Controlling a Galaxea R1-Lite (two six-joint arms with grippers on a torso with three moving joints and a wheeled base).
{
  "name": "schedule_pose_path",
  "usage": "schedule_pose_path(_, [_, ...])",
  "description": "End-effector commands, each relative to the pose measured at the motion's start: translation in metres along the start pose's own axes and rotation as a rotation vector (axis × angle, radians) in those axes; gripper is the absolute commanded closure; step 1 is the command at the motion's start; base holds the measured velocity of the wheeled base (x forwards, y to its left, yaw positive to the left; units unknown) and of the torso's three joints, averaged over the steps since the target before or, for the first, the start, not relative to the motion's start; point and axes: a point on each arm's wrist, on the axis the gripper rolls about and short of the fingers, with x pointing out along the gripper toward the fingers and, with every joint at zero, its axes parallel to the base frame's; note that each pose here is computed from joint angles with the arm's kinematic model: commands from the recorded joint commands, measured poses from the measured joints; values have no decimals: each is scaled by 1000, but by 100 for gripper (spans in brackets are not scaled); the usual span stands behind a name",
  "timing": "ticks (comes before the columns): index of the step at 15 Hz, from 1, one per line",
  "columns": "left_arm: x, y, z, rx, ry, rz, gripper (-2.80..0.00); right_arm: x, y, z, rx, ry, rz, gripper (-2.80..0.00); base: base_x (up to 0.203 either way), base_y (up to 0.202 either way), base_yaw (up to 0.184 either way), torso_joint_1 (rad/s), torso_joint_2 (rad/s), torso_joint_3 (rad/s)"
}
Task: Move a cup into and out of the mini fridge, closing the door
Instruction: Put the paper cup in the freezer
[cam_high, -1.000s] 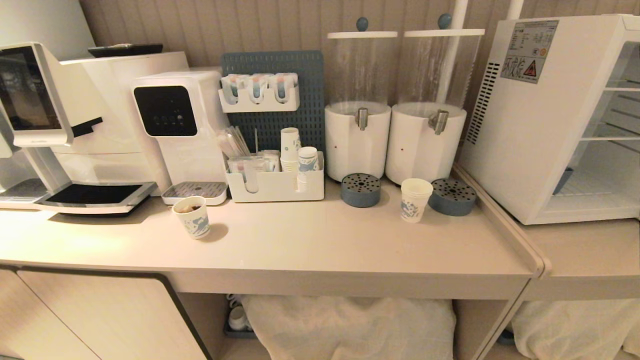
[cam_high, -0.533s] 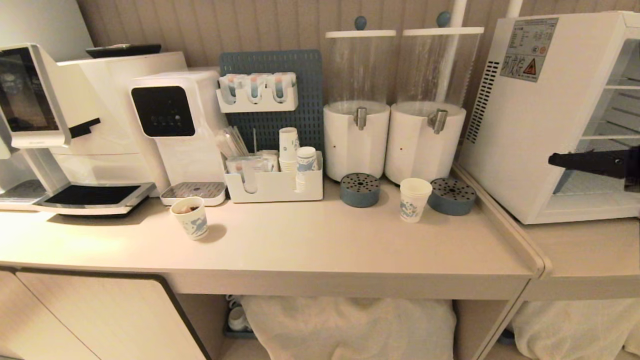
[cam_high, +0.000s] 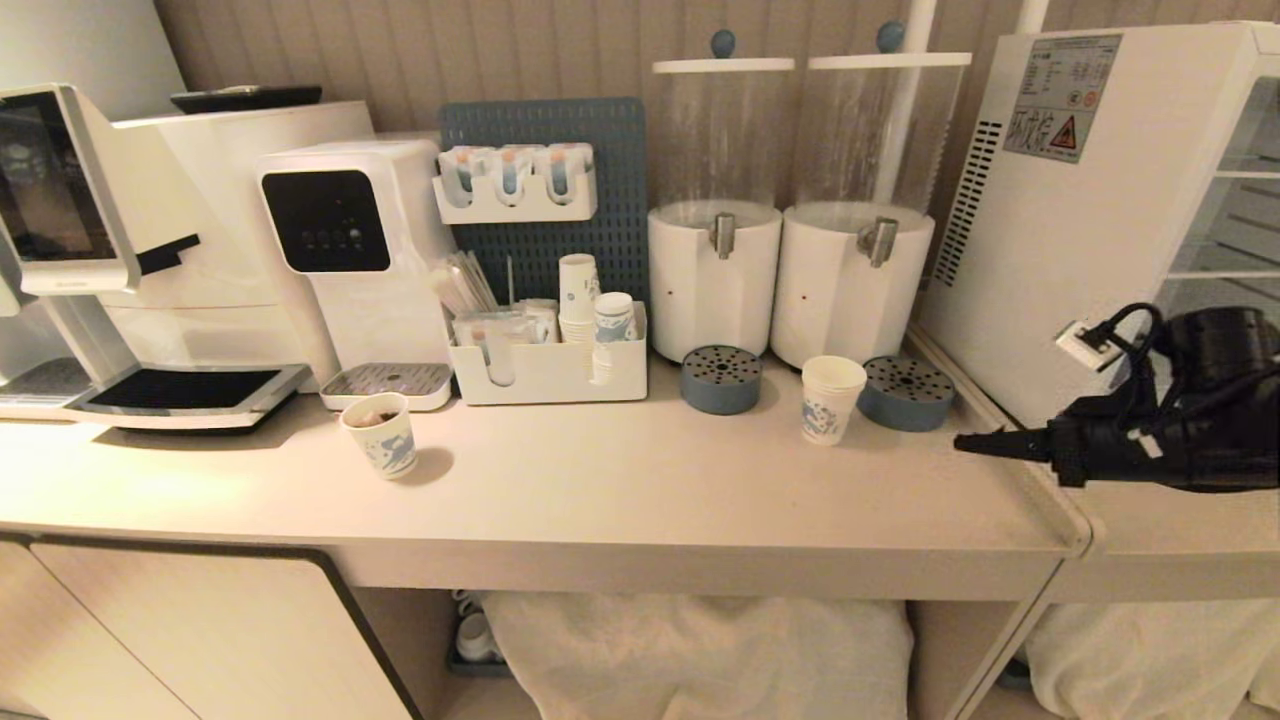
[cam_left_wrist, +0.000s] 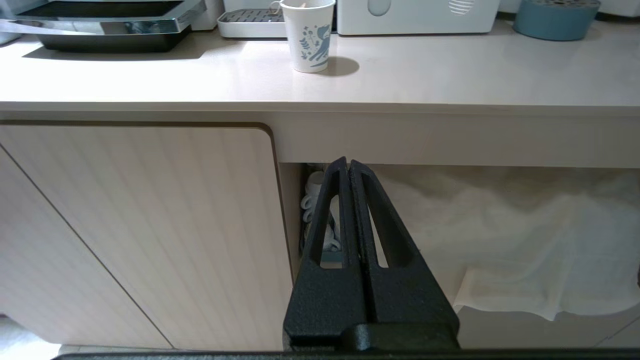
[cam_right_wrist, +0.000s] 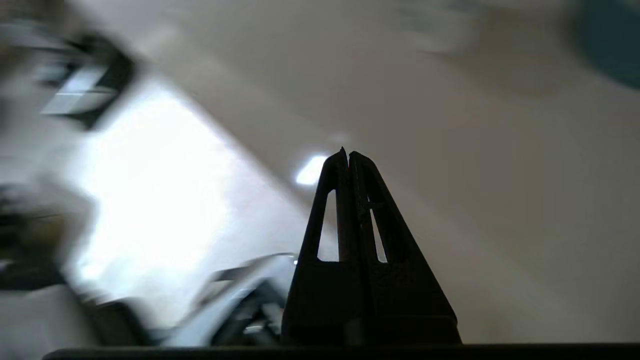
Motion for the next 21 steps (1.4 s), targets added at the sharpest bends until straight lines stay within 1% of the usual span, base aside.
schedule_pose_path(1, [0, 0, 0, 0, 0, 0, 0, 32, -14, -17, -21, 53, -62, 0, 0, 0, 0, 0, 0, 0])
schedule_pose_path(2, [0, 0, 0, 0, 0, 0, 0, 44, -15, -20, -59, 55, -77, 0, 0, 0, 0, 0, 0, 0])
schedule_pose_path(3, [0, 0, 0, 0, 0, 0, 0, 53, -16, -21, -104, 49, -89, -157, 0, 0, 0, 0, 0, 0])
schedule_pose_path(4, [0, 0, 0, 0, 1, 0, 0, 60, -20, -21, -155, 29, -115, -280, 0, 0, 0, 0, 0, 0])
schedule_pose_path(5, [0, 0, 0, 0, 0, 0, 0, 71, -21, -19, -204, 11, -151, -280, 0, 0, 0, 0, 0, 0])
schedule_pose_path(6, [0, 0, 0, 0, 0, 0, 0, 74, -20, -20, -215, 11, -161, -280, 0, 0, 0, 0, 0, 0])
schedule_pose_path(8, [0, 0, 0, 0, 0, 0, 0, 87, -17, -17, -283, -32, -171, -280, 0, 0, 0, 0, 0, 0])
schedule_pose_path(9, [0, 0, 0, 0, 0, 0, 0, 92, -19, -13, -308, -62, -176, -280, 0, 0, 0, 0, 0, 0])
schedule_pose_path(14, [0, 0, 0, -2, 1, 0, 0, 116, -43, -6, -341, -97, -174, -280, 0, 0, 0, 0, 0, 0])
schedule_pose_path(18, [0, 0, 0, -5, 1, 0, 0, 130, -55, 0, -356, -112, -173, -280, 0, 0, 0, 0, 0, 0])
schedule_pose_path(21, [0, 0, 0, -5, 1, 0, 0, 140, -56, 0, -354, -104, -160, -280, 0, 0, 0, 0, 0, 0])
